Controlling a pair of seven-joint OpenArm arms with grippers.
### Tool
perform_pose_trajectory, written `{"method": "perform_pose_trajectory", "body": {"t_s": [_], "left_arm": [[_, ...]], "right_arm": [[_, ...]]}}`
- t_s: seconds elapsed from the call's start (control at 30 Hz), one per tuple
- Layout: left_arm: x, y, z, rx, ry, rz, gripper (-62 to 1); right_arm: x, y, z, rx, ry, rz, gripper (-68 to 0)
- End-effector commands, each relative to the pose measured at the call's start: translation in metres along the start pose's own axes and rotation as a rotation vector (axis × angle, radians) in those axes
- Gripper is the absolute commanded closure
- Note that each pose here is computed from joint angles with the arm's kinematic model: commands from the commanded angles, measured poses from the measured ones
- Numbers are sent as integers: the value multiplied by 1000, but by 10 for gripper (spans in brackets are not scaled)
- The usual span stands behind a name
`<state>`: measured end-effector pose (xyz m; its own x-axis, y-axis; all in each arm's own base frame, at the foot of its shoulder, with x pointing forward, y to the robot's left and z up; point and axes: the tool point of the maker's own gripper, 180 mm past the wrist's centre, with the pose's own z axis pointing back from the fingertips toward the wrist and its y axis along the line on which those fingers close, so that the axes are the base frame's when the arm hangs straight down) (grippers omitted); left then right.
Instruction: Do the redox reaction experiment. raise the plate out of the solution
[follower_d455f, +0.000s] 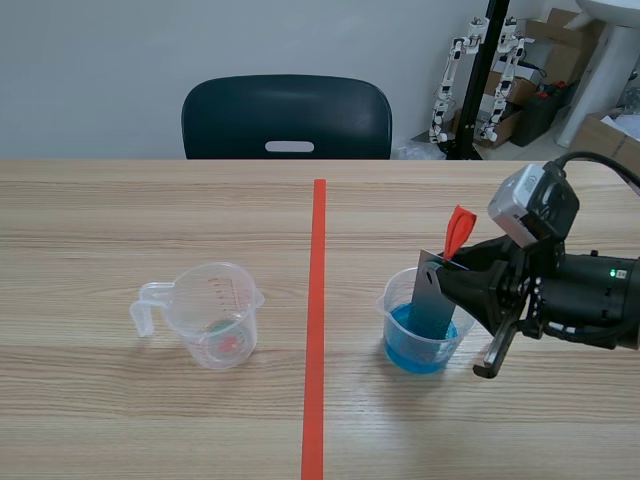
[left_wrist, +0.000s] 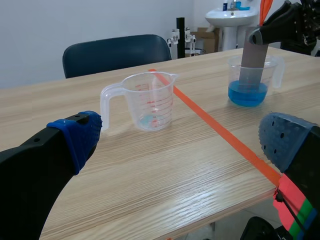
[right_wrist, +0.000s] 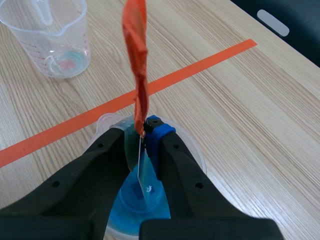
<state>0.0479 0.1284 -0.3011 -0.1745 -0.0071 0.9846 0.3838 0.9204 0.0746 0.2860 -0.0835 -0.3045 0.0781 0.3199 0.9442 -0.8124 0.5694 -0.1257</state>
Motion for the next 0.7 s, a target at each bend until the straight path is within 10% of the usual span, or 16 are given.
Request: {"method": "perform_pose_trajectory", "body": {"t_s": [0.0,0.53,0.67], "left_arm": [[11,1,1,-40,-45,-10,-623],[11,-23,-10,-413,-80,-12,-623],[28,-10,-27,-414,-126,142,-623]], "right_arm": [[17,-11,2,-2,-36,36,-6],[85,-14,17,45,-114,27,-6],[95,-10,20,73,-108,-11,-6]]}}
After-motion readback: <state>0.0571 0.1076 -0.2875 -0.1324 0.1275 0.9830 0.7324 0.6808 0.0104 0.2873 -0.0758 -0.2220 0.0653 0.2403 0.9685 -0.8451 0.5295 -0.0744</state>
